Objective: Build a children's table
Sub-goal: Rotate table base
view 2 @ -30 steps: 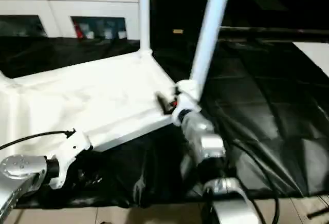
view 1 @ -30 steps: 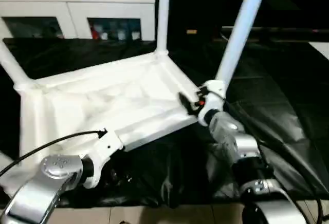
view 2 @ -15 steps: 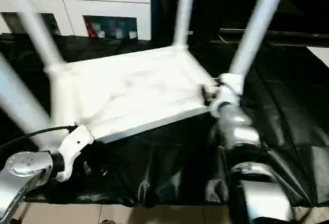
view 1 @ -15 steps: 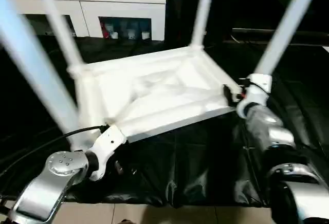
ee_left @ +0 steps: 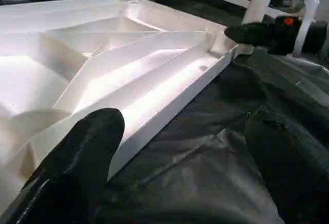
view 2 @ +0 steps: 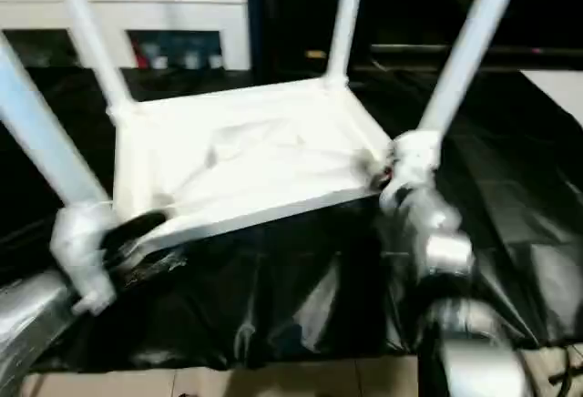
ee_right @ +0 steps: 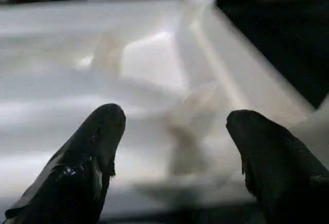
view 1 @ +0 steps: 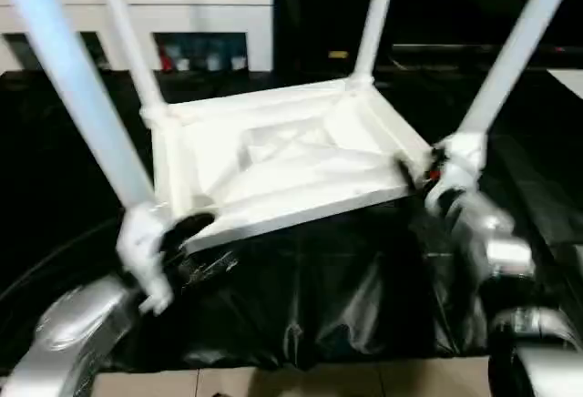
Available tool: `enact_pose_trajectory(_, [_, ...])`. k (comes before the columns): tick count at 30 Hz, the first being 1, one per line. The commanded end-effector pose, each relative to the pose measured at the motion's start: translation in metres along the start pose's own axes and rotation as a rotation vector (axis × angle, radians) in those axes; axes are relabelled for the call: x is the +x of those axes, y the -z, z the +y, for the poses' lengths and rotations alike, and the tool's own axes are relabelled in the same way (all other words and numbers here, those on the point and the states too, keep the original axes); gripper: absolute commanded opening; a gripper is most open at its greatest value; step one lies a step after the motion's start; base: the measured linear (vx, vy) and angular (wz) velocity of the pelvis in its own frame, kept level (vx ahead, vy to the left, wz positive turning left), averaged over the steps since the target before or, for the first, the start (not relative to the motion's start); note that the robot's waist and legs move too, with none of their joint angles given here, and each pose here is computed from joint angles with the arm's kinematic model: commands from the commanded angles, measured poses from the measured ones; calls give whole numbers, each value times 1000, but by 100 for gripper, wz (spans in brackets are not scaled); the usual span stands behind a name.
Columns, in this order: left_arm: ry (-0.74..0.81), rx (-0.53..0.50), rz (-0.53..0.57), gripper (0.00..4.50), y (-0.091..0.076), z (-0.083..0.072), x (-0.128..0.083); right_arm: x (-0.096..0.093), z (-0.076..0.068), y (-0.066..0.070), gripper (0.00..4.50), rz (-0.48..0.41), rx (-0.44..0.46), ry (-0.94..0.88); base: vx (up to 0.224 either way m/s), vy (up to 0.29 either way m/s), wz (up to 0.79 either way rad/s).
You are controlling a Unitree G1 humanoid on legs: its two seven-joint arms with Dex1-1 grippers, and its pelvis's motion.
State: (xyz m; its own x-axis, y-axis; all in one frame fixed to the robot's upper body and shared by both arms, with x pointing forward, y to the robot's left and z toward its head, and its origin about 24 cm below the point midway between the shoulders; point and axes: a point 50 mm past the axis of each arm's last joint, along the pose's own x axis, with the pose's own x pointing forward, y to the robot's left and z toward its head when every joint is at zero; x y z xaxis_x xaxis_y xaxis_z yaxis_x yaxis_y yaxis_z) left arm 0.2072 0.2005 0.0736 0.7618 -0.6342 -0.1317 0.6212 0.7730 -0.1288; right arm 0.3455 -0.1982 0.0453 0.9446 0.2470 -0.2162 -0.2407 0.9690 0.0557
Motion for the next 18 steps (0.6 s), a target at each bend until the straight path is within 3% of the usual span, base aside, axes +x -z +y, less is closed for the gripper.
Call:
enact_pose_trajectory(1, [-4,3,-15,435,-1,4,-16,-7,7,-4,375,-15,-58,-76,0,0,0])
enact_pose_trajectory(5, [-9,-3,-3,435,3,5,-32,-20,7,4,375,11,-35,-72,0,0,0])
enact_pose_trajectory(11, [-172,6,-55,435,10,14,-56,-43,10,17,375,52,-32,-32,0,0,0])
enact_pose_trajectory(14, [-287,37,-82,435,10,28,-60,-46,7,20,375,76,-19,38,0,0,0])
enact_pose_trajectory(18, [-296,61,-71,435,9,31,-58,-45,6,19,375,89,-20,72,0,0,0])
